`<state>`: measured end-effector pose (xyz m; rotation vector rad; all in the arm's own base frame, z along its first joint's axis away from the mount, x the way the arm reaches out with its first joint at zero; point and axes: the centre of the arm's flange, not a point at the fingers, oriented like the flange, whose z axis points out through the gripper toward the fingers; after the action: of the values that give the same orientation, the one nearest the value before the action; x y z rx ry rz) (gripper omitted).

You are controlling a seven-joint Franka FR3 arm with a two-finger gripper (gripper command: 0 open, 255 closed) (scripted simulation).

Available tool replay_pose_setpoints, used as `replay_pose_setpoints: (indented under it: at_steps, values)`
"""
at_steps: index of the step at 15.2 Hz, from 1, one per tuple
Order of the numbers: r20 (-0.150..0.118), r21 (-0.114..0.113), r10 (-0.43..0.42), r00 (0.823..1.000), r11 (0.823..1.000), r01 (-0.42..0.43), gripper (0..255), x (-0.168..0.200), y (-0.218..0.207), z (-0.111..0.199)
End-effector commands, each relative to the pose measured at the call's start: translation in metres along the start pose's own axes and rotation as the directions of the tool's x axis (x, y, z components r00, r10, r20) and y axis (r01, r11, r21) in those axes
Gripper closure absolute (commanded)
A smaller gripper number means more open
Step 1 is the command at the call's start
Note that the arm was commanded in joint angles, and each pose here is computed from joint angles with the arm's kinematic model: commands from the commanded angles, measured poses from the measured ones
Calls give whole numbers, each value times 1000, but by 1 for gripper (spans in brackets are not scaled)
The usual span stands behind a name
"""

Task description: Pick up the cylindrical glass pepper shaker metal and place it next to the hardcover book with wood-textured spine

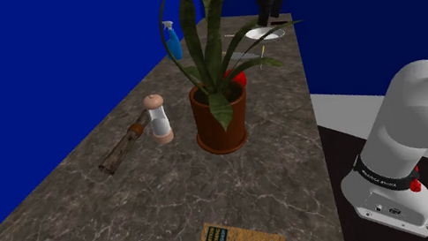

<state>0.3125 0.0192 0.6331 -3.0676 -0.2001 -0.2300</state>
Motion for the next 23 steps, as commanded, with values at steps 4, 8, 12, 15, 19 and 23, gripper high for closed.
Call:
replay_pose_setpoints:
  at_steps: [4, 8, 12, 15, 19, 23]
  values:
    - [11, 11, 5, 1000, 1000, -5, 0, 32, -8, 24]
    - [25, 26, 11, 1000, 1000, -11, 0, 74, -19, 56]
    - [40, 41, 16, 999, 999, -18, 0, 116, -30, 88]
    - [51, 52, 20, 998, 998, -23, 0, 147, -38, 113]
    - [66, 66, 26, 997, 997, -30, 0, 188, -50, 146]
    - [81, 81, 31, 996, 996, -38, 0, 229, -61, 180]
